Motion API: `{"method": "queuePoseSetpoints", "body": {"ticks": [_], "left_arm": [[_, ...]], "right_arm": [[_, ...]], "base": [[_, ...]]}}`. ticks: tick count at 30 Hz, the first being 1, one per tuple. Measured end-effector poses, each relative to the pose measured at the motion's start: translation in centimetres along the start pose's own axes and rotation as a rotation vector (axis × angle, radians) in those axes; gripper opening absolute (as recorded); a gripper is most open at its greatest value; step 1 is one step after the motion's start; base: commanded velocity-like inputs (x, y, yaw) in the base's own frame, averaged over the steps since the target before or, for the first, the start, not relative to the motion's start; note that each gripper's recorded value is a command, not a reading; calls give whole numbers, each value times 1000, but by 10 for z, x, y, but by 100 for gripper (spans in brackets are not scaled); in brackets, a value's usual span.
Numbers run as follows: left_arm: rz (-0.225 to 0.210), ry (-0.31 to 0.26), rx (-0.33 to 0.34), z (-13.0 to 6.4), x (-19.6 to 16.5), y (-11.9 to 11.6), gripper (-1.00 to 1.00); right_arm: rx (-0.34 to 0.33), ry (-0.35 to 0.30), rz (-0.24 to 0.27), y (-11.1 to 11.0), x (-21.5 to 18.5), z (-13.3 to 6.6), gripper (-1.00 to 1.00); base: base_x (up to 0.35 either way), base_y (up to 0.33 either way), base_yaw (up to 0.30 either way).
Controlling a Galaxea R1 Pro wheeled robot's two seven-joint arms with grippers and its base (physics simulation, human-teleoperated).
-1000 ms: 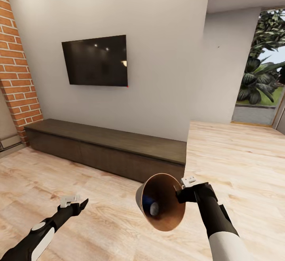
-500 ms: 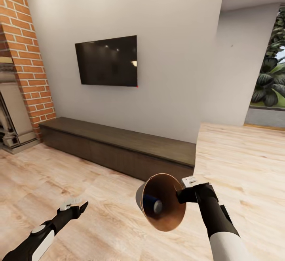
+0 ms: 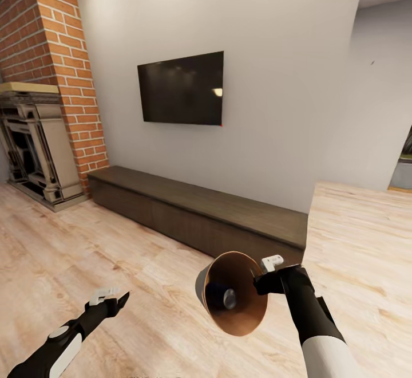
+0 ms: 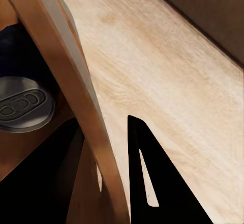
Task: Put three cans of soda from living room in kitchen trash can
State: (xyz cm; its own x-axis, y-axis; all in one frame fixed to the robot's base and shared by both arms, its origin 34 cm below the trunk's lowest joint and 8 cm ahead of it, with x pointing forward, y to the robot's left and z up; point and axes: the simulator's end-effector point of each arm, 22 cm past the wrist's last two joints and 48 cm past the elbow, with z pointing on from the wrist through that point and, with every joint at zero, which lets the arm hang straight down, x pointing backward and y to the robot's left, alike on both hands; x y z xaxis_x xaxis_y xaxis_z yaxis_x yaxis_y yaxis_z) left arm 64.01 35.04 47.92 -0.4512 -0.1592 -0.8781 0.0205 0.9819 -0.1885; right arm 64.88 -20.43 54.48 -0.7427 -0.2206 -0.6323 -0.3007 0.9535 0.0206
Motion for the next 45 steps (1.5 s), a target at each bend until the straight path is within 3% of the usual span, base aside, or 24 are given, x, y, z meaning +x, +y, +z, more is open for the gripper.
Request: {"method": "queuePoseSetpoints", "body": {"ticks": [45], "left_arm": [[-11,-16,-31,5,4,-7,100]], "right_arm": [[-3,17,-4,3,5,5,-100]], "base": [[0,0,258]]}}
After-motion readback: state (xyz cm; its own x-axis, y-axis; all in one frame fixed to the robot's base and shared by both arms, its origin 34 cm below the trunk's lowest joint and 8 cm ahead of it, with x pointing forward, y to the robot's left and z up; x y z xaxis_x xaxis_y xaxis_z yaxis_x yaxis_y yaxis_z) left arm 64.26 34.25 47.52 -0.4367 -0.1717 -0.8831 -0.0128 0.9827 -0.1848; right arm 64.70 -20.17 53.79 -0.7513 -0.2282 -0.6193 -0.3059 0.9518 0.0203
